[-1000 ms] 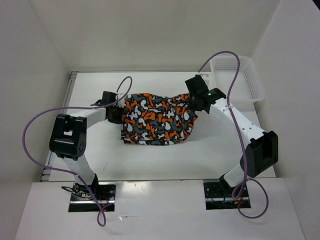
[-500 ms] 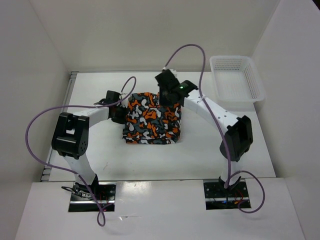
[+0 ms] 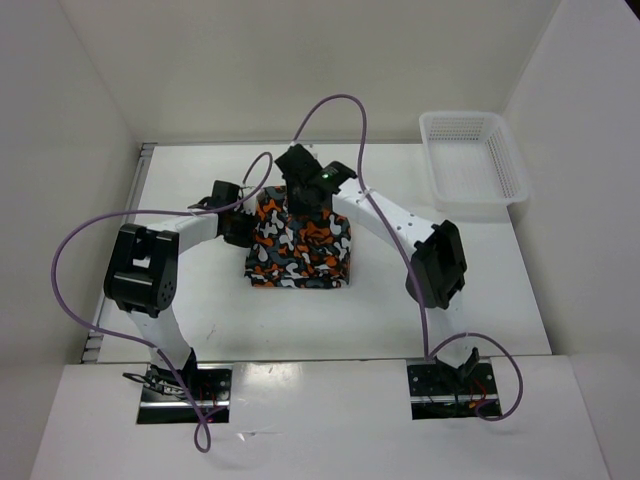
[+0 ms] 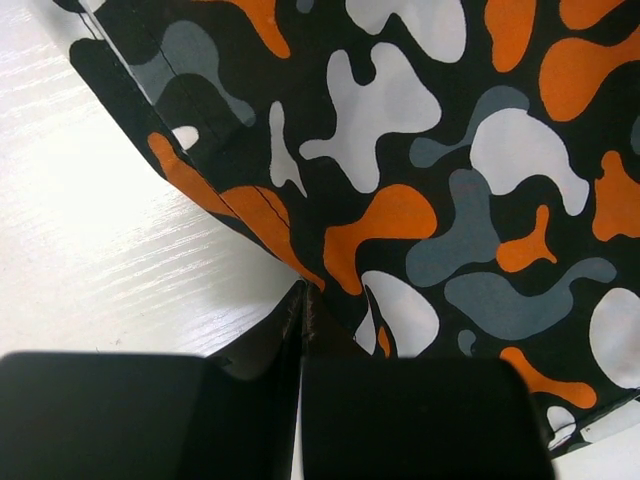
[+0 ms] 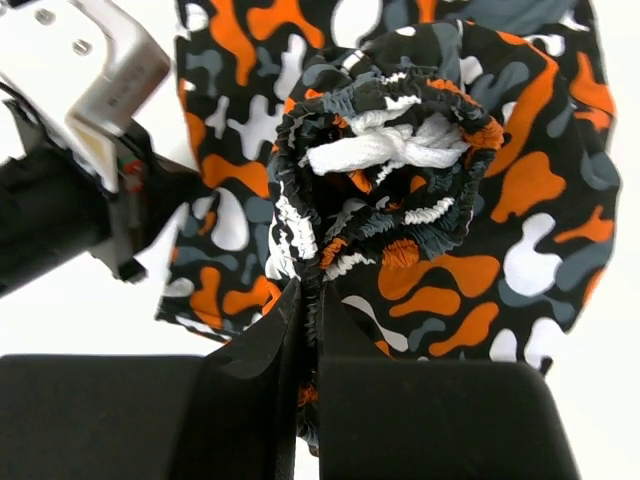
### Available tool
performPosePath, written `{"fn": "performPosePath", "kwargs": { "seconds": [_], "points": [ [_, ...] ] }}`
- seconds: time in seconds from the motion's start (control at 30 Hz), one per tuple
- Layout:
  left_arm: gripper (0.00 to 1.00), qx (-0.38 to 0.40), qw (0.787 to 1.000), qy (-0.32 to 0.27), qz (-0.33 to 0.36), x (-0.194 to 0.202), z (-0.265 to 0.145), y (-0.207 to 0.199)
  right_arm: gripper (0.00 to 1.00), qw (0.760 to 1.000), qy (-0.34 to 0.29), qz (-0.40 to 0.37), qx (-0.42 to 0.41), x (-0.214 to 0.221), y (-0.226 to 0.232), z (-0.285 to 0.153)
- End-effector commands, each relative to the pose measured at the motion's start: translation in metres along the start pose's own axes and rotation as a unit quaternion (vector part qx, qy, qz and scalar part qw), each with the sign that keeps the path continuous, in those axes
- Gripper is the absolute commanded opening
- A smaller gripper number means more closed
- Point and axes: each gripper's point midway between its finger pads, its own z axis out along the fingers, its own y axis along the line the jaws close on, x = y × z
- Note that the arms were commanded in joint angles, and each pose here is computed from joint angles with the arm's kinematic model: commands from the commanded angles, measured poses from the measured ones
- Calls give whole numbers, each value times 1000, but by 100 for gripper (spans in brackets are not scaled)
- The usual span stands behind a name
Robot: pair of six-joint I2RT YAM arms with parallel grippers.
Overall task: Fold and stack the shorts
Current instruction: Fold the shorts
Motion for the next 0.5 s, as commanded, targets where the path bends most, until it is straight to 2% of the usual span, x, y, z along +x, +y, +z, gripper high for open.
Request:
{"fn": "performPosePath", "kwargs": {
  "seconds": [0.0,0.07,0.13,0.17,0.2,0.23,0.3,0.37,0.4,0.47],
  "points": [
    [0,14,1000,20,0,12,8,-5,5,999,-7,14,-35,-10,28,-2],
    [0,14,1000,20,0,12,8,-5,5,998,-12,17,-59,-18,41,-1],
    [0,14,1000,20,0,12,8,-5,14,997,-9,22,-73,-21,51,8],
    [0,14,1000,20,0,12,8,-5,37,996,6,20,-82,-16,56,10],
    [0,14,1000,20,0,12,8,-5,54,996,11,19,-87,-17,61,17],
    [0,14,1000,20,0,12,8,-5,61,996,12,19,-92,-18,63,14],
    [0,14,1000,15,1,9,6,-5,67,995,13,11,-102,-13,68,9],
    [0,14,1000,15,1,9,6,-5,67,992,-19,17,-124,-26,74,-2],
    [0,14,1000,15,1,9,6,-5,67,993,-11,15,-118,-15,67,1],
    [0,14,1000,20,0,12,5,-6,67,991,-33,34,-128,-30,56,-16]
  ]
}}
